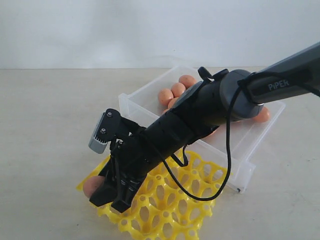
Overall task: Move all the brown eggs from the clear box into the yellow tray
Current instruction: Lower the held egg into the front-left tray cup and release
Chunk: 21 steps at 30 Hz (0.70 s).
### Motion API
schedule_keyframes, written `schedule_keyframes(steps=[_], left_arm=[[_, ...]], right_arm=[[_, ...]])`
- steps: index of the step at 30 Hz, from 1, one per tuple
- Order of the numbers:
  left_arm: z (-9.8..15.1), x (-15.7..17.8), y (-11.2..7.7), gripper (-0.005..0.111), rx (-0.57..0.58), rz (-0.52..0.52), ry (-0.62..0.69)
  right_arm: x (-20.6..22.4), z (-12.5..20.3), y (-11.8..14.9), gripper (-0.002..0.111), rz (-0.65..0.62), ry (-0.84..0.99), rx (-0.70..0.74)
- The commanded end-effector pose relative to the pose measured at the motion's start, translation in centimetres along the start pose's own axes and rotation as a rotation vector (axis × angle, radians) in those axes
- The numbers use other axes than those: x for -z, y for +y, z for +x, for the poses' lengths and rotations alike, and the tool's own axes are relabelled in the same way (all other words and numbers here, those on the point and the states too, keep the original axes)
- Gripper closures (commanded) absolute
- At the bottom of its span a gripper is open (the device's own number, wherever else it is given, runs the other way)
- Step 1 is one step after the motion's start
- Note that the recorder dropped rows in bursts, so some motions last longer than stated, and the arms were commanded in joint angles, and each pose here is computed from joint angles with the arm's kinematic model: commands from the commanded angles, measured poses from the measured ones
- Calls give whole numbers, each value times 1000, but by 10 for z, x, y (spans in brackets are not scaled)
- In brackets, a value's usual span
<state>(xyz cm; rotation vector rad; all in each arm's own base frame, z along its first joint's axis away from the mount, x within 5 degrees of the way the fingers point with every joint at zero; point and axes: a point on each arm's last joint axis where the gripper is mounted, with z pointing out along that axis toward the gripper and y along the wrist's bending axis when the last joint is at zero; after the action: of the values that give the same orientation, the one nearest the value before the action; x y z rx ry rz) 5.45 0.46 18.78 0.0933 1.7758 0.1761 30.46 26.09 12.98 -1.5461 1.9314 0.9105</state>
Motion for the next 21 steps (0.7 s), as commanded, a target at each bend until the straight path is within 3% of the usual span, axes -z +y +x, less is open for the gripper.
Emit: schedule_keyframes(steps=[1,8,10,15,17,21], left_arm=[[1,0,0,103,7,-2,1],[1,0,0,103,7,-2,1],[1,0,0,103,7,-2,1],[1,0,0,103,7,-2,1],[1,0,0,103,7,-2,1],[1,0,0,103,7,-2,1]], right_arm=[[1,-1,0,96,0,0,-5],[1,-1,1,95,-9,-2,-29],[1,-2,1,87,-8,-7,-35],[3,-3,-1,46,19,-11,-86],[3,-3,-2,40,30,-7,-89],[3,-3,-3,40,43,-5,-87]])
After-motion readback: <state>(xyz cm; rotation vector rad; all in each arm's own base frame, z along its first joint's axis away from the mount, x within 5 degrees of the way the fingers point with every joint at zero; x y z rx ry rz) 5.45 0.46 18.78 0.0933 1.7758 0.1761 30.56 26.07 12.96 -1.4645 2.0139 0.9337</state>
